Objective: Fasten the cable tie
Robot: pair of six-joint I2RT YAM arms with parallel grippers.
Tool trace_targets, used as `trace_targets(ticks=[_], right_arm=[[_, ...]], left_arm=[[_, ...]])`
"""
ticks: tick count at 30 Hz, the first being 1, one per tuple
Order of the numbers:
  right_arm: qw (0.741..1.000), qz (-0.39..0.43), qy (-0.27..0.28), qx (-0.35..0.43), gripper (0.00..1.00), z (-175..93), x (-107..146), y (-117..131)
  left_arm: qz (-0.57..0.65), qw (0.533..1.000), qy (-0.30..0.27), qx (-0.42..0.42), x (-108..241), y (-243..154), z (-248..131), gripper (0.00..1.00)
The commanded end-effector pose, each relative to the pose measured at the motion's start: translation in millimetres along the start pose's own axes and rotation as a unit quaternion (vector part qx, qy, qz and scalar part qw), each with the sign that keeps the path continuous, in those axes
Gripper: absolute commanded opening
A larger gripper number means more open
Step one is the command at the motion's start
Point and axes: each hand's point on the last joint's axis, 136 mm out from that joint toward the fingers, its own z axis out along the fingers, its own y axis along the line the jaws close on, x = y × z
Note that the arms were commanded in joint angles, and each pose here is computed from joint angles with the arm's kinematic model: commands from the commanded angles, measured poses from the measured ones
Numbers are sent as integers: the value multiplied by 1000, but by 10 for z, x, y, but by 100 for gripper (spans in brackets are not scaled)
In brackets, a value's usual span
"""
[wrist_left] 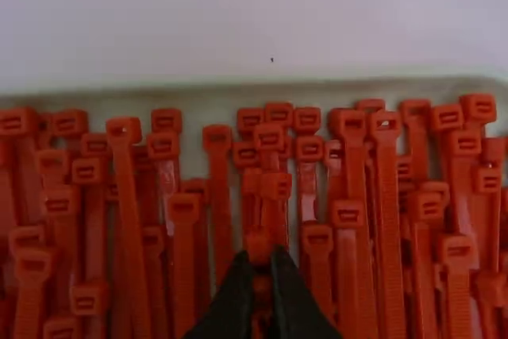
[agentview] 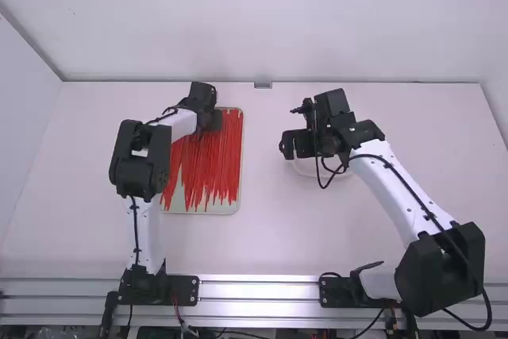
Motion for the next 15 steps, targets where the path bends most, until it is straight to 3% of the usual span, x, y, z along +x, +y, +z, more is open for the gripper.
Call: trace_targets(ticks=[1,15], right_arm=[[1000,-2,-14,1,98,-58,-109,18],[1000,-2,-14,3,98,-58,-111,11]], left_arm=[[-5,1000,1,-1,-11,-8,18,2],[-5,1000,-20,1,-198,-27,-237,4]])
